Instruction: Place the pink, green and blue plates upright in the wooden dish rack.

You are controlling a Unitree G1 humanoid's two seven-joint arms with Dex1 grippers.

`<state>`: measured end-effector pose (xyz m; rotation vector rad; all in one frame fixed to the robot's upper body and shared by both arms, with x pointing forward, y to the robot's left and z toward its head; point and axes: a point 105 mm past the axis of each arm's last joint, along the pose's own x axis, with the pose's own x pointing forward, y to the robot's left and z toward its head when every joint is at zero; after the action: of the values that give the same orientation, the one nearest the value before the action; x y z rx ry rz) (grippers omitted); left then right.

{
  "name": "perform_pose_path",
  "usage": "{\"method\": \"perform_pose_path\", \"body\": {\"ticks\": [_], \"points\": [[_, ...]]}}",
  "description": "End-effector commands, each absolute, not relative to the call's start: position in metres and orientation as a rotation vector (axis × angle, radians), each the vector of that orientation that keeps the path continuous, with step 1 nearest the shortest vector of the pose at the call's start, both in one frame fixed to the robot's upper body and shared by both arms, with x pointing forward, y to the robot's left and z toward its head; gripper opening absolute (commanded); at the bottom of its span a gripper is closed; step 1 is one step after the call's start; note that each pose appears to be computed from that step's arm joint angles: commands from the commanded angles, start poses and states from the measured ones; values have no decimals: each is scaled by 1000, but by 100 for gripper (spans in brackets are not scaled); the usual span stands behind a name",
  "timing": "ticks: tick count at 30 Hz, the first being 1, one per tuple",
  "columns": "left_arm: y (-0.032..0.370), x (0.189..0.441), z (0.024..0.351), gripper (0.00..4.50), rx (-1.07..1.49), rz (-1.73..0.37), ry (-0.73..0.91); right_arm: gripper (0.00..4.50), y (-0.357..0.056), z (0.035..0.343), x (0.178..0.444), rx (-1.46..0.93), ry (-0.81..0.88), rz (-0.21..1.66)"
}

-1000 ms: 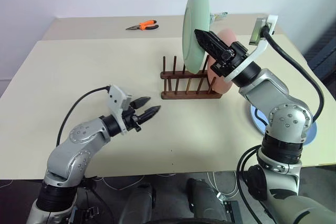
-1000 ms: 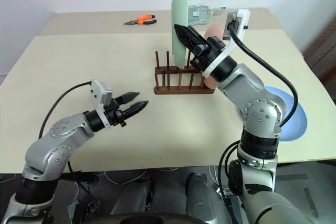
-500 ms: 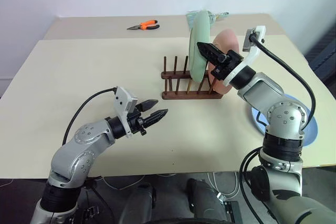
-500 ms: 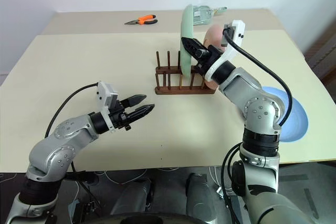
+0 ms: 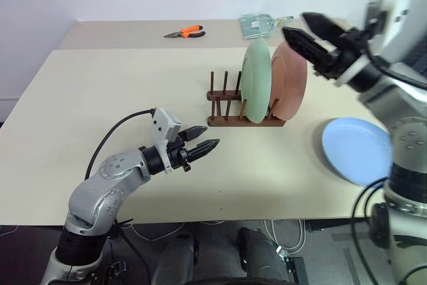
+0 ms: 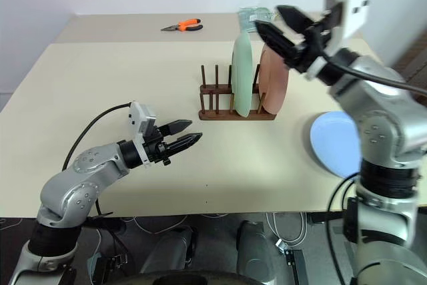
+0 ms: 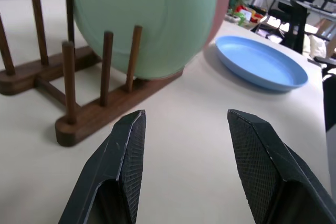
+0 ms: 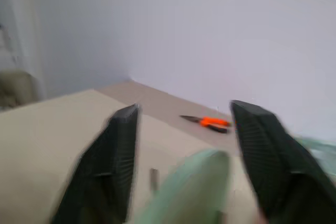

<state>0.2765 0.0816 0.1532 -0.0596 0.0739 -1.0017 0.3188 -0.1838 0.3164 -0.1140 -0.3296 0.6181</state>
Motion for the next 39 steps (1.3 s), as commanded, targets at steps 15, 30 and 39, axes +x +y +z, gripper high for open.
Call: {"method": "perform_pose_path", "body": {"ticks": [15,30,39], "points": [[60,280,167,254,-10,-1116,35,446,-279,116,277,-515,449,317],[69,286,164,254,3,-1071,19,2,-299,165,311,-483,266,73],[99,317,158,254,77,-864,-38,2,-213,364,308,-139,-570,339]]}}
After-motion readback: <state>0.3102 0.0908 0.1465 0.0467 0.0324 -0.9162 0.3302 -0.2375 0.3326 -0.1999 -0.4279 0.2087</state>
